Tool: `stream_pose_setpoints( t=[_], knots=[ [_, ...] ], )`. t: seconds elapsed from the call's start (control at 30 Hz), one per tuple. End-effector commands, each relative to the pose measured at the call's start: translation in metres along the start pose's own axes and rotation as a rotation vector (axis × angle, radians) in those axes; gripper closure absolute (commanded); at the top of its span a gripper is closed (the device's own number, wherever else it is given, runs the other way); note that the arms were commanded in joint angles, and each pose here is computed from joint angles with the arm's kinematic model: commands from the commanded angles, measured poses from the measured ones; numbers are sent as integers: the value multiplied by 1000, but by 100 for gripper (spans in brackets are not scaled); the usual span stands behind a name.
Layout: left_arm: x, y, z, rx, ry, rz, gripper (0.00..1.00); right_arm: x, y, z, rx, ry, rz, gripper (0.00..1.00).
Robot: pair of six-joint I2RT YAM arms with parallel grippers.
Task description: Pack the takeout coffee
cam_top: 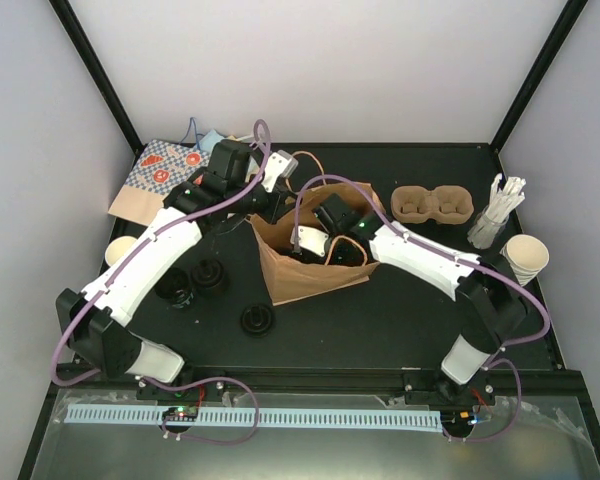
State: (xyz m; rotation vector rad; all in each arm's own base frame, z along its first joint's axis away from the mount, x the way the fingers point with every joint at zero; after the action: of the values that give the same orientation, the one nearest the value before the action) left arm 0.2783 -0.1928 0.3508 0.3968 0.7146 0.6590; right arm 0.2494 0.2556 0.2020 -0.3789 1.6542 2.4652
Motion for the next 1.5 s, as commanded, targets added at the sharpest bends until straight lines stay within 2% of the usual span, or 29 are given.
stream_pose_setpoints(
  t=[0.0,0.07,0.13,0.23,0.37,0.6,0.73,0.87,1.1,1.3,1.47],
  knots=[
    [-1,9,20,-72,-46,45,80,-1,-31,-21,97,-28,116,54],
    [0,12,24,-113,-66,88,71,-4,-34,-21,105,-31,120,54],
    [2,17,30,-155,-75,149,54,-7,-36,-22,106,-34,122,54],
    [3,25,37,-185,-70,197,35,-8,-39,-24,110,-44,143,53],
    [3,32,41,-209,-61,229,21,-8,-48,-26,115,-66,191,53],
    [5,51,39,-235,-51,331,6,-6,-51,-29,106,-69,167,53],
    [0,56,35,-205,-61,294,6,-4,-45,-31,79,-40,109,54],
    [-3,49,26,-115,-115,205,7,-4,-46,-35,83,-26,52,54],
    [2,34,23,4,-136,203,10,2,-52,-41,77,-19,7,52],
    [11,28,28,20,-138,288,16,13,-61,-47,125,3,5,52],
    [16,21,30,18,-132,314,27,20,-68,-51,141,-6,27,52]
  ],
)
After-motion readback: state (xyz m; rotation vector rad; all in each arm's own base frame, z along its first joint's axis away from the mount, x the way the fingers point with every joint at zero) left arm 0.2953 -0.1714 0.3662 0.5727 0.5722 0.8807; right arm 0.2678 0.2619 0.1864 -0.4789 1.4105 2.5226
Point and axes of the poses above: each gripper's point midway between its finger pads, its own y axis back along the fingers, its own x axis along the line the jaws close on, z = x × y, the point moved 10 cm from there along y, back along the fingers, and after that the axes turned 14 degrees about y, right-handed, at the moved point
